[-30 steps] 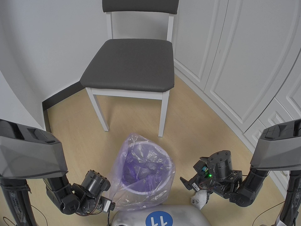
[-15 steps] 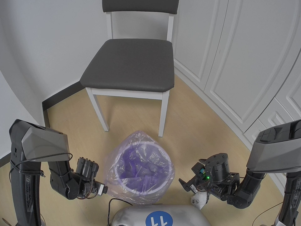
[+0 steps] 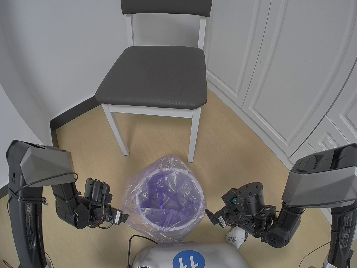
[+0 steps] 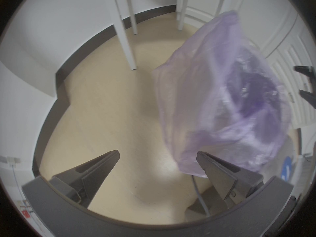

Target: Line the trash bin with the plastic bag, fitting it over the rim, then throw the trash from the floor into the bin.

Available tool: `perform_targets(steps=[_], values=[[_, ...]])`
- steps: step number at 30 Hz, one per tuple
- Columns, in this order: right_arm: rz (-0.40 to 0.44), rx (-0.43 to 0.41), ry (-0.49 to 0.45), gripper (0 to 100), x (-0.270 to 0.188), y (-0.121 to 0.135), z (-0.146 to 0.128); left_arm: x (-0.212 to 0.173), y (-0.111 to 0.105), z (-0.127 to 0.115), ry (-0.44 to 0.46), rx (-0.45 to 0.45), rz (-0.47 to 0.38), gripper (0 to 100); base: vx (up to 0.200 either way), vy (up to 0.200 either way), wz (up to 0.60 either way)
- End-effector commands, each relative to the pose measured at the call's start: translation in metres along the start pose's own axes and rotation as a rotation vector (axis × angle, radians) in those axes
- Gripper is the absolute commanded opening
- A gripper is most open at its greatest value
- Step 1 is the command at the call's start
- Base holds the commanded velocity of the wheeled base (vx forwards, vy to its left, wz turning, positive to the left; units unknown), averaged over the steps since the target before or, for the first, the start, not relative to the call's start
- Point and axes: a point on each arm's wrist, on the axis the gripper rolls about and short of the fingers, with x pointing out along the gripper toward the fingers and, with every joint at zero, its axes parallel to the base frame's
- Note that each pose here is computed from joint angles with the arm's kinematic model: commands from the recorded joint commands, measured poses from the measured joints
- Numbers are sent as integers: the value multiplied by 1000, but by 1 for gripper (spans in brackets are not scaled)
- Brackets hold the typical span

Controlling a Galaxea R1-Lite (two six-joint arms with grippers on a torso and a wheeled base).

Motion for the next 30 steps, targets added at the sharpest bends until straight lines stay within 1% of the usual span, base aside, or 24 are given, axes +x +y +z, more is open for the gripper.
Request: perform_targets(steps=[1, 5, 9, 12, 13, 16, 18, 20, 21, 22, 24, 28, 30], values=[[22, 74, -76, 100, -3, 9, 19, -53, 4, 8, -74, 60, -143, 100, 0, 0, 0], [44, 104, -95, 100, -11, 15, 25, -71, 3, 8, -91, 96, -174, 100, 0, 0, 0], [47, 109, -104, 100, -15, 14, 28, -77, 4, 11, -118, 94, -173, 100, 0, 0, 0], [45, 126, -114, 100, -16, 13, 30, -76, 5, 32, -197, 82, -164, 100, 0, 0, 0], [45, 133, -118, 100, -16, 13, 32, -74, 4, 44, -231, 70, -163, 100, 0, 0, 0], [48, 144, -124, 100, -17, 16, 31, -70, -4, 65, -286, 10, -183, 100, 0, 0, 0], [32, 151, -134, 100, -20, 20, 34, -67, -5, 66, -275, -4, -183, 100, 0, 0, 0], [5, 166, -142, 100, -23, 19, 35, -62, 2, 67, -268, -19, -151, 100, 0, 0, 0], [5, 166, -142, 100, -23, 19, 35, -62, 2, 67, -268, -19, -151, 100, 0, 0, 0], [-5, 174, -161, 100, -23, 19, 37, -62, 9, 68, -270, -36, -131, 100, 0, 0, 0], [-9, 176, -173, 100, -24, 18, 37, -60, 13, 68, -268, -46, -121, 100, 0, 0, 0], [-12, 179, -183, 100, -24, 18, 39, -47, 14, 71, -264, -59, -119, 100, 0, 0, 0], [-9, 179, -185, 100, -24, 20, 39, -32, 13, 76, -263, -89, -126, 100, 0, 0, 0]])
